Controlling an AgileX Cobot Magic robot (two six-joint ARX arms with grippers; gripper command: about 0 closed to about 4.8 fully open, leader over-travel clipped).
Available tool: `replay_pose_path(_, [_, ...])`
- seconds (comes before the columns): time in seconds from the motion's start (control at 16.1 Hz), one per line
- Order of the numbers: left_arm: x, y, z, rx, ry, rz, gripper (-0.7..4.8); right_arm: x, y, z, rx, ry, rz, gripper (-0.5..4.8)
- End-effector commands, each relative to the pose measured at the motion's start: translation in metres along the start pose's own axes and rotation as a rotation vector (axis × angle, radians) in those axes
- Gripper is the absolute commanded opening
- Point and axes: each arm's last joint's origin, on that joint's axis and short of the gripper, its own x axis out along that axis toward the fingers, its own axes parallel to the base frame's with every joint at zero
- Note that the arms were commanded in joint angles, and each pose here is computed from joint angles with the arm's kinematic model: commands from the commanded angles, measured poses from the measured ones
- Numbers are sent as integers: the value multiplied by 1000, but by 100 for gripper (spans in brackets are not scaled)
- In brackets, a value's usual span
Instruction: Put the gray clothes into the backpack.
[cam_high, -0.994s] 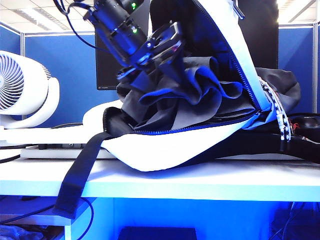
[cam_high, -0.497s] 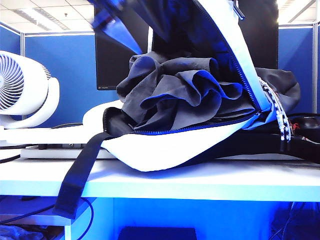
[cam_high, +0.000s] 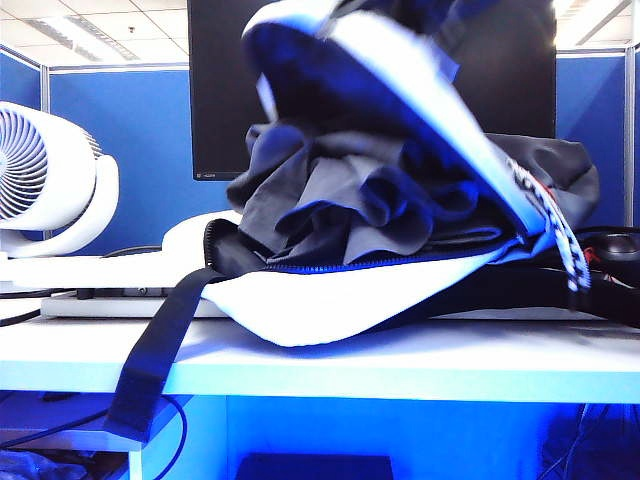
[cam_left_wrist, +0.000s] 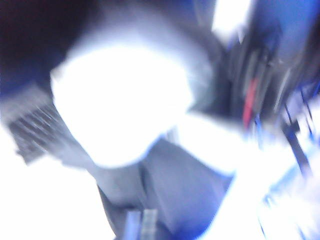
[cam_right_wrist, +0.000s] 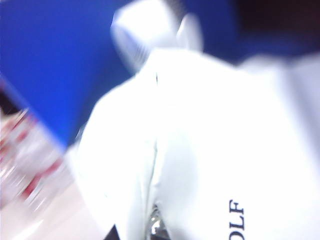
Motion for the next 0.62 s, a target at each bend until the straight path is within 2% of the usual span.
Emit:
replay_pose_path(0.06, [-30, 1, 10, -1, -132, 82, 42, 20, -19, -27, 92, 152, 5, 0])
replay_pose_path(0.12, [-39, 0, 11, 0, -158, 92, 42, 27, -26, -39, 128, 209, 16, 64])
replay_pose_path(0.19, [-46, 0, 11, -1, -174, 123, 42, 30, -27, -44, 157, 240, 70, 260])
replay_pose_path(0.25, [-53, 1, 12, -1, -187, 163, 42, 30, -25, -43, 158, 243, 126, 398])
replay_pose_path(0.31, [-58, 1, 12, 5, -199, 187, 42, 28, -22, -37, 138, 218, 176, 400])
replay_pose_path(0.43, [-66, 1, 12, 12, -212, 210, 42, 21, -12, -19, 67, 119, 209, 400])
replay_pose_path(0.5, [-70, 0, 11, 19, -219, 219, 42, 18, -8, -12, 32, 70, 209, 383])
replay_pose_path(0.62, [-79, -1, 11, 19, -242, 223, 42, 19, -10, -10, -1, 26, 151, 136])
